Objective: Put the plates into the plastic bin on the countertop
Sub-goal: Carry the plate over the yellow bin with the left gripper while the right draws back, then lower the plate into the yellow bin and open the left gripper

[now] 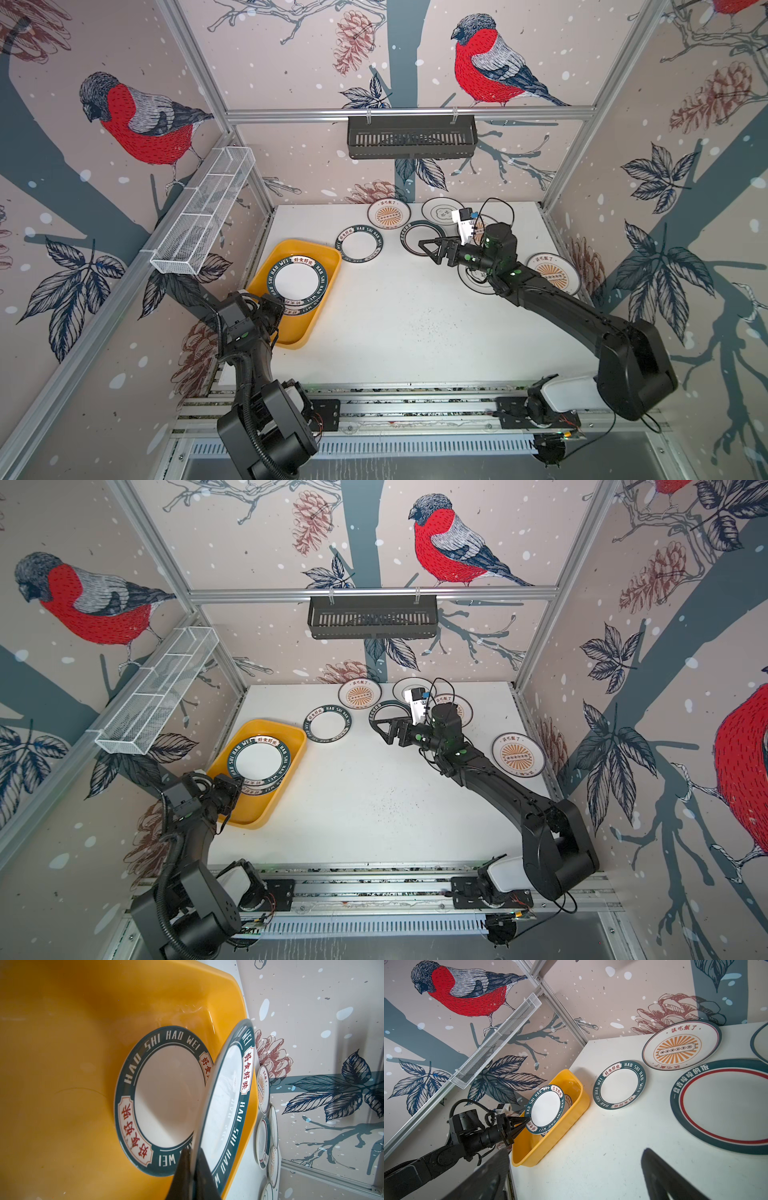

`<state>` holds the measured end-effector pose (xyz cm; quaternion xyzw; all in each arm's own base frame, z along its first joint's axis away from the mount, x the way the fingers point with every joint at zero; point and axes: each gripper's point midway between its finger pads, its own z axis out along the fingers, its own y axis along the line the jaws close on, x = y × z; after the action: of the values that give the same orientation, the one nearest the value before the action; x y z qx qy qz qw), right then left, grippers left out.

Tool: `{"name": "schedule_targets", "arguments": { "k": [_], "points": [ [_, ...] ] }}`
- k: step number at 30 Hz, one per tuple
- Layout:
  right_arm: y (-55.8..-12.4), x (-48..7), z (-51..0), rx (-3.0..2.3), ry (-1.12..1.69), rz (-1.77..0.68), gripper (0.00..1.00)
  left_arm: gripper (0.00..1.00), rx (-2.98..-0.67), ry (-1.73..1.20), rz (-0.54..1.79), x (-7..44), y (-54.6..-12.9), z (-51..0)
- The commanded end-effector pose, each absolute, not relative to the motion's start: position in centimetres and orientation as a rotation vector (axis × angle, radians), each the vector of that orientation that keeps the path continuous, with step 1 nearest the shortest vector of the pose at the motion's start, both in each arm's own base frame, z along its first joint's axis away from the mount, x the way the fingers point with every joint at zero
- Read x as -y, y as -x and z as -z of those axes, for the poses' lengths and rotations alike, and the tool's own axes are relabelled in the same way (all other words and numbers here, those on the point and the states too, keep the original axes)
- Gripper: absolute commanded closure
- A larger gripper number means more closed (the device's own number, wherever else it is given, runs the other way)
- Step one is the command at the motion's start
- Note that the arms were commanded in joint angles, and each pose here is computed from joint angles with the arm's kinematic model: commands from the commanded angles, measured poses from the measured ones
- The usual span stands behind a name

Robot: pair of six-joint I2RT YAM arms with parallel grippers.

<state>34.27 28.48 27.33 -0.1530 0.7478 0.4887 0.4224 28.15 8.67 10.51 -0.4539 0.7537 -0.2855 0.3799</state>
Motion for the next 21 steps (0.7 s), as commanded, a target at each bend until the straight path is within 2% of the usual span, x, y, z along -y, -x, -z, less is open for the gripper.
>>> {"name": "schedule_targets", "arguments": {
  "k": [1,21],
  "points": [
    [-34.1,-28.7,-28.3,-1.824,0.405,-1.239,0.0,1.0,-1.893,1.139,0.71,-9.3,-28.6,-10.9],
    [-34.2,-29.0,-27.8,-1.836,0.387,-1.247,0.0,1.0,-1.967,1.175,0.808,-8.4,-28.9,-7.6]
  ]
}}
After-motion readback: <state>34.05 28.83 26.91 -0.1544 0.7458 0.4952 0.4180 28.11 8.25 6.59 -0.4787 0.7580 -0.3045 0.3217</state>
